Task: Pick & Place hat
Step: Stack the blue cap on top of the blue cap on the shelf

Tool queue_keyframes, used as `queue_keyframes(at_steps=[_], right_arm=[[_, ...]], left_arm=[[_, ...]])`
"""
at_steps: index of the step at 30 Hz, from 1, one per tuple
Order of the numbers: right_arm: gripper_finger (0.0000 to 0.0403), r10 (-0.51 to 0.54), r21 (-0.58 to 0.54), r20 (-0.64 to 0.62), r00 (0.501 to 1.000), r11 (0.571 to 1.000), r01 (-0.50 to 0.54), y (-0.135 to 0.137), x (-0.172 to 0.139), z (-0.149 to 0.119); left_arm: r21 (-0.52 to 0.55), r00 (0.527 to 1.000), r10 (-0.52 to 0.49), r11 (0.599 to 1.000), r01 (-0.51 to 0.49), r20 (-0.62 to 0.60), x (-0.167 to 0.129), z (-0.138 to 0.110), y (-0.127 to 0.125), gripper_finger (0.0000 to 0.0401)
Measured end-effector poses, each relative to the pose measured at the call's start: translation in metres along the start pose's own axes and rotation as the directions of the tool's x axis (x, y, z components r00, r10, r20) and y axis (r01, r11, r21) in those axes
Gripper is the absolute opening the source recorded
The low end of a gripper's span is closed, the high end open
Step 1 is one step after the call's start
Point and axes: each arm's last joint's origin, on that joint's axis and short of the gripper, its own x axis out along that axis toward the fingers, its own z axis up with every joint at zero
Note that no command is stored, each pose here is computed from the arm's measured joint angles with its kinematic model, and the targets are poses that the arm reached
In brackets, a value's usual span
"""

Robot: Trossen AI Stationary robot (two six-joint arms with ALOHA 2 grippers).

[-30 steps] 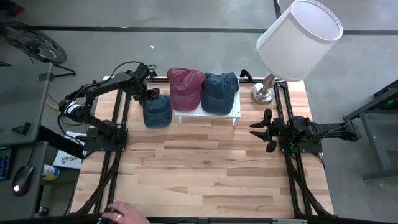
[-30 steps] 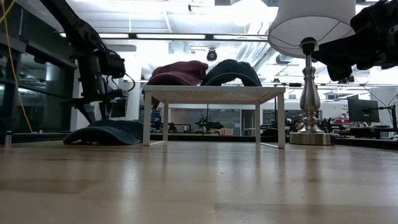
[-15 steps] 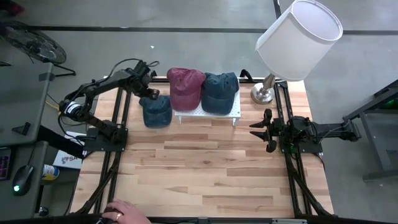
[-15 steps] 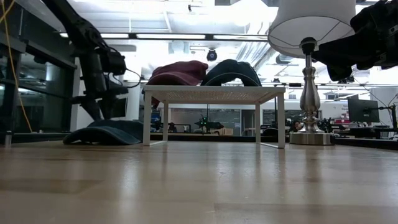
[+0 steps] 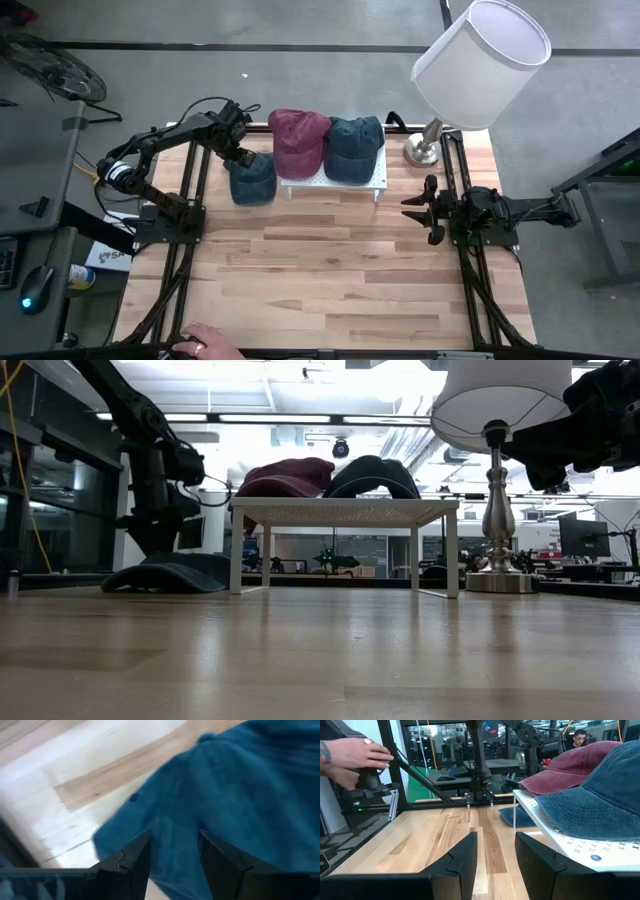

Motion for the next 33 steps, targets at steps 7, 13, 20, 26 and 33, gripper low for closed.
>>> queue_keyframes(at_steps=[7,13,20,26,33], right_arm=[[0.0126,0.000,0.000,0.000,1.000,1.000,0.000,0.000,0.000,0.000],[0.0126,0.000,0.000,0.000,1.000,1.000,0.000,0.000,0.000,0.000],[0.0126,0.000,0.000,0.001,1.000,1.000,0.000,0.000,0.000,0.000],[0.0126,0.000,0.000,0.001,1.000,1.000,0.000,0.000,0.000,0.000],[0.0126,0.000,0.000,0.001,1.000,1.000,0.000,0.000,0.000,0.000]], left_arm=[[0.035,0.995,0.091,0.995,-0.089,-0.040,0.016,0.002,-0.006,0.0156],[0.092,0.984,0.143,0.987,-0.133,-0.111,0.035,0.000,-0.011,0.0156],[0.127,0.967,0.199,0.975,-0.180,-0.159,0.048,-0.001,-0.015,0.0156],[0.114,0.966,0.204,0.976,-0.187,-0.159,0.048,-0.001,-0.014,0.0148],[0.102,0.963,0.219,0.973,-0.205,-0.154,0.049,-0.001,-0.014,0.0076]])
